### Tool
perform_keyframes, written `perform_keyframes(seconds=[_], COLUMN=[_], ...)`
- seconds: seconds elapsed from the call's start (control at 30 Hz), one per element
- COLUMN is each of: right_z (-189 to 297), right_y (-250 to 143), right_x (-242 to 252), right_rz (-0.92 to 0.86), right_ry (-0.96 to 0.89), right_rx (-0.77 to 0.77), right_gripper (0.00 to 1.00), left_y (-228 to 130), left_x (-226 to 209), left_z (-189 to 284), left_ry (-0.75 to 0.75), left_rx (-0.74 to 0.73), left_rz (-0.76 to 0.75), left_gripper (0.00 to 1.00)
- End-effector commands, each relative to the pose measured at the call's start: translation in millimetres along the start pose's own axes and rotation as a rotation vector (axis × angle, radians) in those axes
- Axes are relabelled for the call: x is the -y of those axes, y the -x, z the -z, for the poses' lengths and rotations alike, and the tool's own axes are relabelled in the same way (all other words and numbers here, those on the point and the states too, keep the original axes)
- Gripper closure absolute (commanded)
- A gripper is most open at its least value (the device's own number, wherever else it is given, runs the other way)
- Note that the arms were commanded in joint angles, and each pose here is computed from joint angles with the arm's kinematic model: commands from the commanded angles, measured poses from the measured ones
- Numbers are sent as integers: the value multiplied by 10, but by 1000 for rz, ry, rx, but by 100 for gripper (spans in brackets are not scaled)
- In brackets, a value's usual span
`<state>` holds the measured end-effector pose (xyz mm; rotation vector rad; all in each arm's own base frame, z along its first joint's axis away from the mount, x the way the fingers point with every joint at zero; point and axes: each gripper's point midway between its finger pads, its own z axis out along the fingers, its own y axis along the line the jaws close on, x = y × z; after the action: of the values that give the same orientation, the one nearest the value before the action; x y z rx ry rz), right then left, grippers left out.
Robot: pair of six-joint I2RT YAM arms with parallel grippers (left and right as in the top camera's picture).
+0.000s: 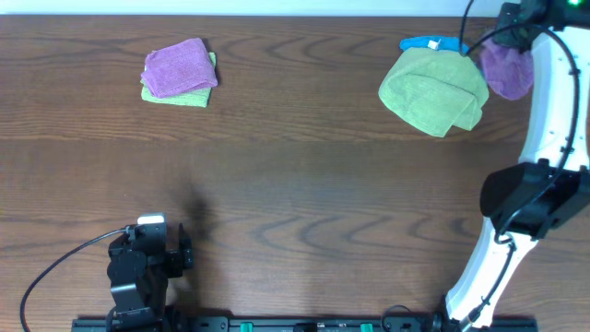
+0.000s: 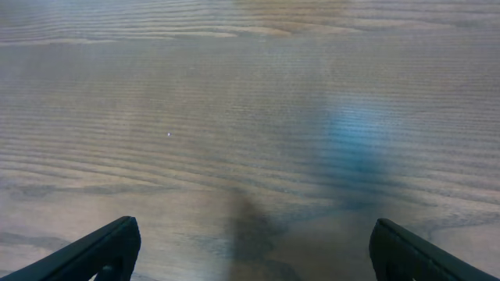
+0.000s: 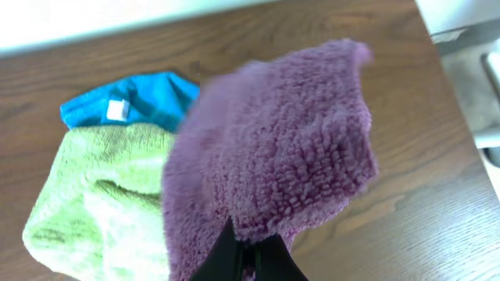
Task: Fold the cloth
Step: 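Grasp the purple cloth's edge with the right gripper and lift, then carry the purple cloth with the right gripper toward table center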
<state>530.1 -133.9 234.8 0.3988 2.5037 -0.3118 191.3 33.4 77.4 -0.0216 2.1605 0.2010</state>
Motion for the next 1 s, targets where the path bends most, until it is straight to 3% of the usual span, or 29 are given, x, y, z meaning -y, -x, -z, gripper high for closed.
perform_keyframes(seconds=[0.0,0.3,0.6,0.83,0.97], right_z=[186,425,1321,1924,2170], right_y=[68,26,5,-381,-545], right_x=[-301,-1004,-1722,-2112,-2155], right_rz=[7,126,264,358,395], right_ry=[115,212,339,413,367], right_rx=[32,60,189,177,188], right_gripper=[98,98,98,98,98], left_y=[-28,-28,-28,-28,-28], left_x=[-7,-7,-7,-7,-7], left_z=[-11,-11,-11,-11,-11], left_ry=[5,5,5,5,5], left_rx=[-6,-6,-6,-6,-6], left_rz=[-5,-5,-5,-5,-5], left_gripper=[5,5,5,5,5])
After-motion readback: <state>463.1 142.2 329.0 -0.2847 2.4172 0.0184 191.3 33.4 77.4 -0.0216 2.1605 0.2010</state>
